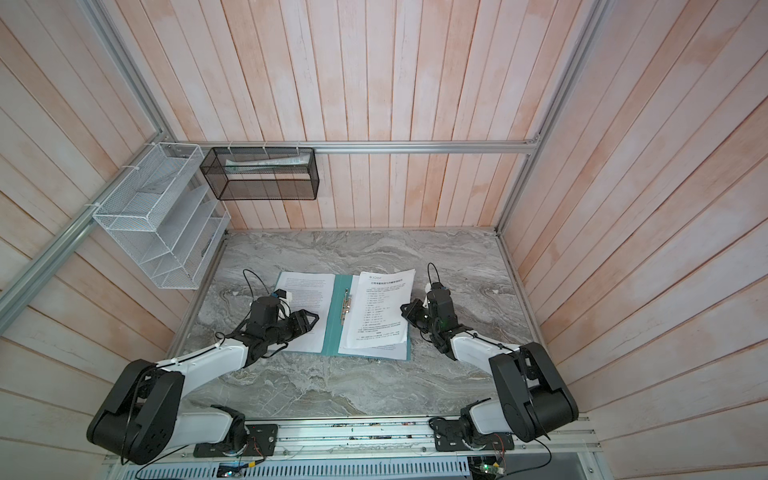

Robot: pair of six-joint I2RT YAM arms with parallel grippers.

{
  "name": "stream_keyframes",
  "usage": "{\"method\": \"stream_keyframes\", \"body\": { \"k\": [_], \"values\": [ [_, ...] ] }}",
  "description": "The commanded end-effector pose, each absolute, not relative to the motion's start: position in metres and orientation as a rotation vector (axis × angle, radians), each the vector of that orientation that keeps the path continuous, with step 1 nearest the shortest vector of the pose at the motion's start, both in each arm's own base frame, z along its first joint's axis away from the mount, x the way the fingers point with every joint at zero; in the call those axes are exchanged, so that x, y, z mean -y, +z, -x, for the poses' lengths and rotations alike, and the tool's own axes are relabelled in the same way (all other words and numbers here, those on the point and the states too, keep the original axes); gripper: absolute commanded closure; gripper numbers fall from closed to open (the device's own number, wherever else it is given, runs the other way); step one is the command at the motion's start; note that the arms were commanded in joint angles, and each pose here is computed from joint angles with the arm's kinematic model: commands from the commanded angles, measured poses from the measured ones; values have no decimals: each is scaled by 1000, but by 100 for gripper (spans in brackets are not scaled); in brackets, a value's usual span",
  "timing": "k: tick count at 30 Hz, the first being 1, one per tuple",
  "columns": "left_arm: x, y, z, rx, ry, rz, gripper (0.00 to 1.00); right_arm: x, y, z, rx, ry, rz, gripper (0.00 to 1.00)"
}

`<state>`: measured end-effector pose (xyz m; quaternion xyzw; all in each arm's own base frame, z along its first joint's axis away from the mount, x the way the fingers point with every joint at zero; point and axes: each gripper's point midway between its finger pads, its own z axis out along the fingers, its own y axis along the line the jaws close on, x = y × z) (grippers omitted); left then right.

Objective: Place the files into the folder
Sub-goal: 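Lay the XDOF sheet onto the clip on top of the other sheets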

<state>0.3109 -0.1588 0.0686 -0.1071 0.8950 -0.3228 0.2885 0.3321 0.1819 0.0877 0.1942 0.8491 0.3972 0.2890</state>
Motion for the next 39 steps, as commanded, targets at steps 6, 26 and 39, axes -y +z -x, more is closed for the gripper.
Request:
{"method": "stream_keyframes", "body": {
  "k": [6,26,39],
  "values": [
    [159,68,-310,-2395,-857,267,35,-195,103,-337,-2261,1096,-376,100],
    [159,65,-310,-2404,-854,273,35,-210,85,-332,-2335,1138,-401,100],
    [157,64,-309,-2411,-836,276,32,-181,53,-332,-2668,680,-218,25]
  ]
}}
